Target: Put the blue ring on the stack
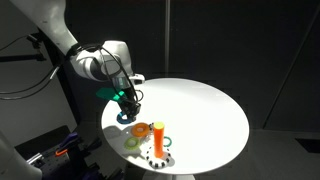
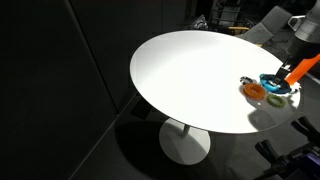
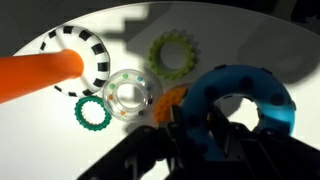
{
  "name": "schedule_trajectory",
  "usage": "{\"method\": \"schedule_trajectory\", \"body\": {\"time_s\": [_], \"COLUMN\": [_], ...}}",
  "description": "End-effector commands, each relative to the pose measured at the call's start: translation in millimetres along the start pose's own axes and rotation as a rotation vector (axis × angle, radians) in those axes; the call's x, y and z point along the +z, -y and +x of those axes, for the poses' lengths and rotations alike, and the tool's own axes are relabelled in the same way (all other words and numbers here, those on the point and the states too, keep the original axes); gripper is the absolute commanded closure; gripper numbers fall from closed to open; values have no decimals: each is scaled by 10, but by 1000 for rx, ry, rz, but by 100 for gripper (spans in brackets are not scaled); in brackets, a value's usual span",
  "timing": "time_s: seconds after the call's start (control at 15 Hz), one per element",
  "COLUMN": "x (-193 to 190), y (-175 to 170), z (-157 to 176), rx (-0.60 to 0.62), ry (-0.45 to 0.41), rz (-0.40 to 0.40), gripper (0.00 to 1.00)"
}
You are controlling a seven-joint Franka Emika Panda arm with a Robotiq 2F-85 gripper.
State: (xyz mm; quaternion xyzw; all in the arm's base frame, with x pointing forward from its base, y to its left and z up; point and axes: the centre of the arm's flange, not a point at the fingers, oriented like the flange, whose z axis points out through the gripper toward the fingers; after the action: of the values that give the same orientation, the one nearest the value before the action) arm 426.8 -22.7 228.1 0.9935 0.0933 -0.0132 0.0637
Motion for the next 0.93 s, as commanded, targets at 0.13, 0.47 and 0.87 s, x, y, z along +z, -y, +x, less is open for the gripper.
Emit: {"method": "schedule_trajectory", "body": {"time_s": [0.13,0.47,0.87], "x": [-520,-778,-994], "y": [-354,-773,-1240], "z": [135,187,152], "rx": [85,161,254], "ry": [-9,14,16], "rz": [-63,-76,-92], "gripper": [90,90,90]}}
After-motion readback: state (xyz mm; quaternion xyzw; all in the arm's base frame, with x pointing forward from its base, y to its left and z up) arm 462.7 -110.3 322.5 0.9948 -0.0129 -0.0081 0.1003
